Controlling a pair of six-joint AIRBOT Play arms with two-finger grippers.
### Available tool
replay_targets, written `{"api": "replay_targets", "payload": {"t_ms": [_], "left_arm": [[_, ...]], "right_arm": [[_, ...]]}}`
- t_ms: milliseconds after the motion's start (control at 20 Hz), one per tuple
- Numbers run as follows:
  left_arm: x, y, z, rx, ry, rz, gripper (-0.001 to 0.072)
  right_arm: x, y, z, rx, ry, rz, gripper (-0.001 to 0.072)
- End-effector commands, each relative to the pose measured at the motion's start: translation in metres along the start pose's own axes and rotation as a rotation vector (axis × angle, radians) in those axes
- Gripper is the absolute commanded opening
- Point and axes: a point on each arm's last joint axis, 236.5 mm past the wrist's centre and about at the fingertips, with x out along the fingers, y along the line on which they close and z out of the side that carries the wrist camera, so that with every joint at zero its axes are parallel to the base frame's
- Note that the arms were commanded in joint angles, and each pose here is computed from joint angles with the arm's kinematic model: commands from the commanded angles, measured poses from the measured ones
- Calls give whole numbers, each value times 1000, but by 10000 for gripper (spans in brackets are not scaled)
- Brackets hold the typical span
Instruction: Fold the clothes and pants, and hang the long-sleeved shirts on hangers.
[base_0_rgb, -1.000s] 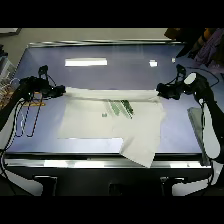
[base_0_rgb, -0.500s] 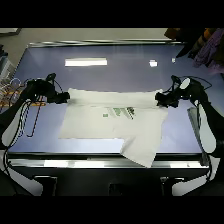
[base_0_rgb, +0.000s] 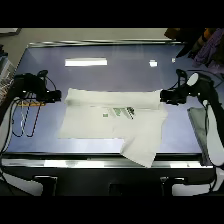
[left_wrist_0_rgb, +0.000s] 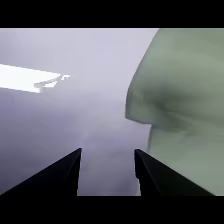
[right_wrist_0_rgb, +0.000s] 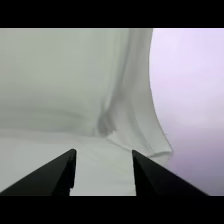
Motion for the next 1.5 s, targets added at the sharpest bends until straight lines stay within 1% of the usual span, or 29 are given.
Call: {"api": "replay_targets", "payload": {"t_ms": [0,150,250,350,600,750,950,1250,1350,1450], "left_arm": [[-48,47,-15,-78,-15,39,402],[-59,82,-62,-247,11,-17,401],[-54,88,-101,-325,55,-67,399],[-47,84,-132,-374,82,-110,399],[-31,62,-179,-417,164,-168,399],[-27,59,-185,-427,180,-179,400],[-27,58,-185,-428,181,-181,399],[-26,59,-185,-429,181,-180,400],[-26,59,-185,-428,182,-180,399],[-26,59,-185,-429,182,-180,399]], "right_arm": [[-38,-8,-28,-20,-4,47,430],[-34,-19,-102,132,135,167,429],[-26,-16,-153,228,246,211,428],[-17,-8,-192,259,332,230,428],[1,6,-252,326,461,273,427],[10,20,-277,379,515,325,421],[19,21,-301,409,557,321,420],[25,30,-296,454,527,357,413],[25,30,-295,463,523,355,399],[25,31,-294,467,520,360,338]]}}
